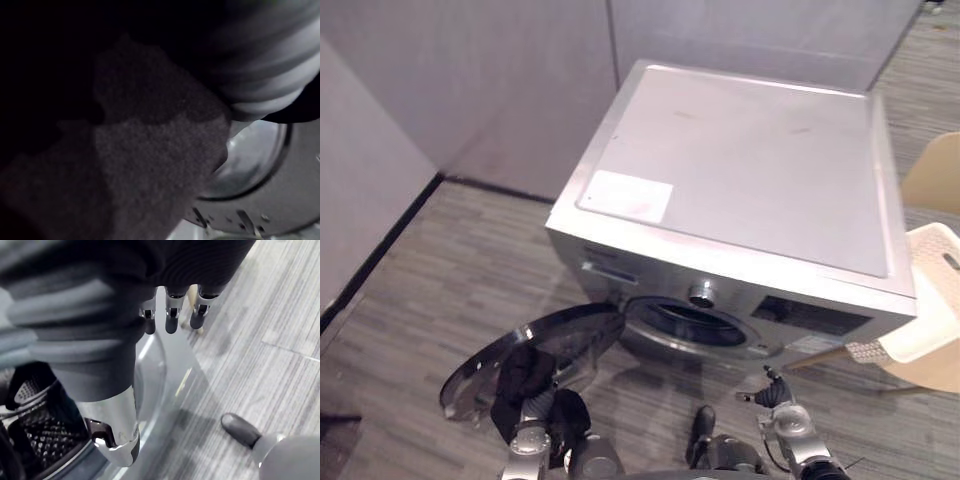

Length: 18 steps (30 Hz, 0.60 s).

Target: Pick up the laundry basket with both hands and put the clothes into the washing machine.

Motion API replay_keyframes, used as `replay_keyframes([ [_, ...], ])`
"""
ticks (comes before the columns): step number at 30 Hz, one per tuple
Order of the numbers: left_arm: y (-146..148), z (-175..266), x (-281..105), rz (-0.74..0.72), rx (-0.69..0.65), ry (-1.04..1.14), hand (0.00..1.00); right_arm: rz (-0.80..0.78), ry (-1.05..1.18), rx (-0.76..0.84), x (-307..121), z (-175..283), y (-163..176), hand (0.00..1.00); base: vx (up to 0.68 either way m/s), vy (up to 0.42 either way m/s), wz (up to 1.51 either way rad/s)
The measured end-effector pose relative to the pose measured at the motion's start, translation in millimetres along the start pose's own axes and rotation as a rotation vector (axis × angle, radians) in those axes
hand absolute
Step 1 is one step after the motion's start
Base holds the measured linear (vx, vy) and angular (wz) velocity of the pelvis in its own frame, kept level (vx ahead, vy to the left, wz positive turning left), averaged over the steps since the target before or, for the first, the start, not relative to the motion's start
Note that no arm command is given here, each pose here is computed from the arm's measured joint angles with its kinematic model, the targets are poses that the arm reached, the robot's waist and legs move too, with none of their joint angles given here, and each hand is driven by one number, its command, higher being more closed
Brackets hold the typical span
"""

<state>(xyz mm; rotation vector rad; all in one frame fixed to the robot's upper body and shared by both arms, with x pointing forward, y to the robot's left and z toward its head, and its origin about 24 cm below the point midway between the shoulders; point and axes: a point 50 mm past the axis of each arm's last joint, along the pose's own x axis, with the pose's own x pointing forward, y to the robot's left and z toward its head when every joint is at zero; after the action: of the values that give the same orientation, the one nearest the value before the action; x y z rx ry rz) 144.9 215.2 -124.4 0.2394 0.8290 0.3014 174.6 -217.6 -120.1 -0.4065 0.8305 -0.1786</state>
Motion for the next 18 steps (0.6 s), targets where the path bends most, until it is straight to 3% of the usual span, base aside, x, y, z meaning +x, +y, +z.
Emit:
replay_keyframes([
  [9,-29,28,-1,-0.105,0.022,-0.100,1.00,-0.065,0.000,0.065,4,7,-7,0.00,0.08,0.089,-0.76],
  [18,-52,168,-16,-0.145,-0.091,-0.562,1.00,-0.138,-0.261,0.154,7,90,-15,0.00,-0.13,0.061,-0.26],
])
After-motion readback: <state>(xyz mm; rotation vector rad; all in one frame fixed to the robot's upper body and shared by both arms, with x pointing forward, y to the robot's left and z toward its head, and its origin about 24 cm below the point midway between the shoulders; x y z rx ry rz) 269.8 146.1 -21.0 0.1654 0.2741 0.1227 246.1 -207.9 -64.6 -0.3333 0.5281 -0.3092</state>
